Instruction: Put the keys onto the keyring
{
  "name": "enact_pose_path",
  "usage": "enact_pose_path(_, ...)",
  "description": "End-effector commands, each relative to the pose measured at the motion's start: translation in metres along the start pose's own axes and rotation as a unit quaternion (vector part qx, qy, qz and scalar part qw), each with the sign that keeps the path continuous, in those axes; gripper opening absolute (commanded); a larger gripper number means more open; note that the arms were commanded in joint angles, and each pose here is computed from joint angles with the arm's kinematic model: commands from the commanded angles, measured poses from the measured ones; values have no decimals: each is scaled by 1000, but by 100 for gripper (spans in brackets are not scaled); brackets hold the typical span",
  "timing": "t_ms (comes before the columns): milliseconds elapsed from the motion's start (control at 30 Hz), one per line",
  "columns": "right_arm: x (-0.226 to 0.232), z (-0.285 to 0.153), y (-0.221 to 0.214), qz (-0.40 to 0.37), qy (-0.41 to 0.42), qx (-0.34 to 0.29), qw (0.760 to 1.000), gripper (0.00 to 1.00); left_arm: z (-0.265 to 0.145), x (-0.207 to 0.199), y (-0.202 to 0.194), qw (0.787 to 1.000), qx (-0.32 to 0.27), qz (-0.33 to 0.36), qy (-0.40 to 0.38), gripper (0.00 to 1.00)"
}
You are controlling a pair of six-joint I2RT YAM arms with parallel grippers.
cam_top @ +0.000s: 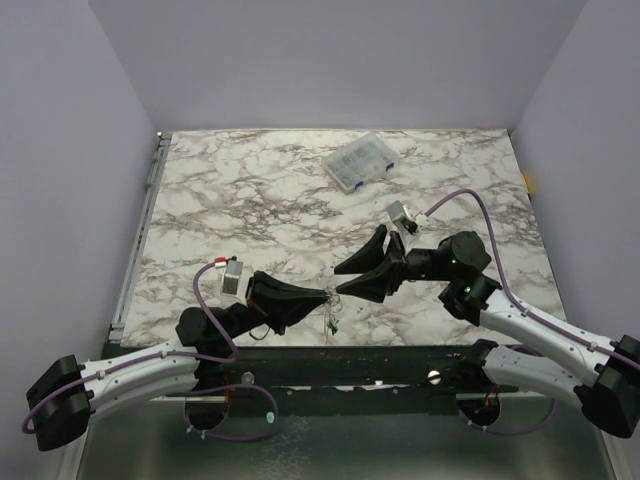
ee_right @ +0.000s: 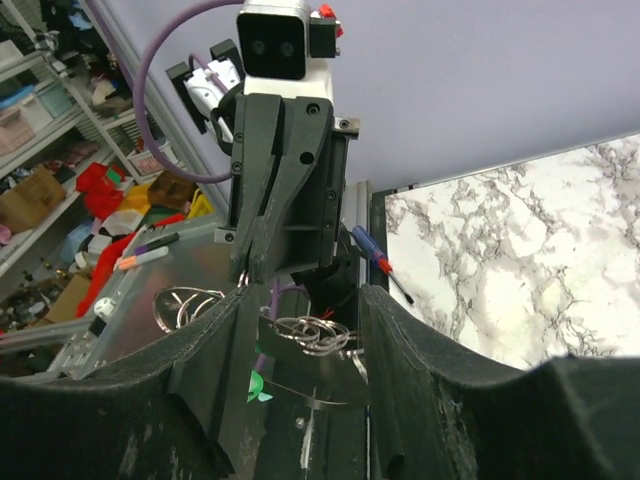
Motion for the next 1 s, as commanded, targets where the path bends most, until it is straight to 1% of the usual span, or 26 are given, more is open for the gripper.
enact_pose_path(0, -3, 2, -3, 4, 1, -4, 1000, 52, 1, -3, 12, 999, -32, 8, -6, 0)
enact_pose_path(100, -12, 2, 0, -4, -35, -20, 999, 47, 1, -5, 11, 999, -28, 6, -15, 0)
enact_pose_path(233, -18, 4, 3, -11, -50, -29, 998, 46, 0, -7, 10, 999, -26, 3, -21, 0)
enact_pose_path(400, -19, 8, -4, 2, -27, -1, 1000, 45, 0, -7, 12, 999, -33, 3, -22, 0)
enact_pose_path(500, -14, 9, -9, 7, -1, 18, 1000, 45, 0, -4, 14, 999, -41, 3, -5, 0)
enact_pose_path(633, -5, 9, -12, 4, 14, 31, 999, 45, 1, 1, 16, 999, -51, 3, 14, 0)
enact_pose_path(800, 1, 9, -10, -3, 15, 32, 999, 45, 0, 10, 16, 997, -64, 0, 48, 0)
enact_pose_path(967, -1, 11, -7, -5, 2, 25, 1000, 42, 1, 13, 15, 996, -63, 1, 56, 0)
Point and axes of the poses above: each gripper's point midway between its finger pads, its own z axis out along the fingers, its own x axis along the line the jaws close on, y = z × x, the point moved 6 cm from there along -z, back along the fingers, and after that the axes turned 10 degrees about z, right-handed, at the moved point
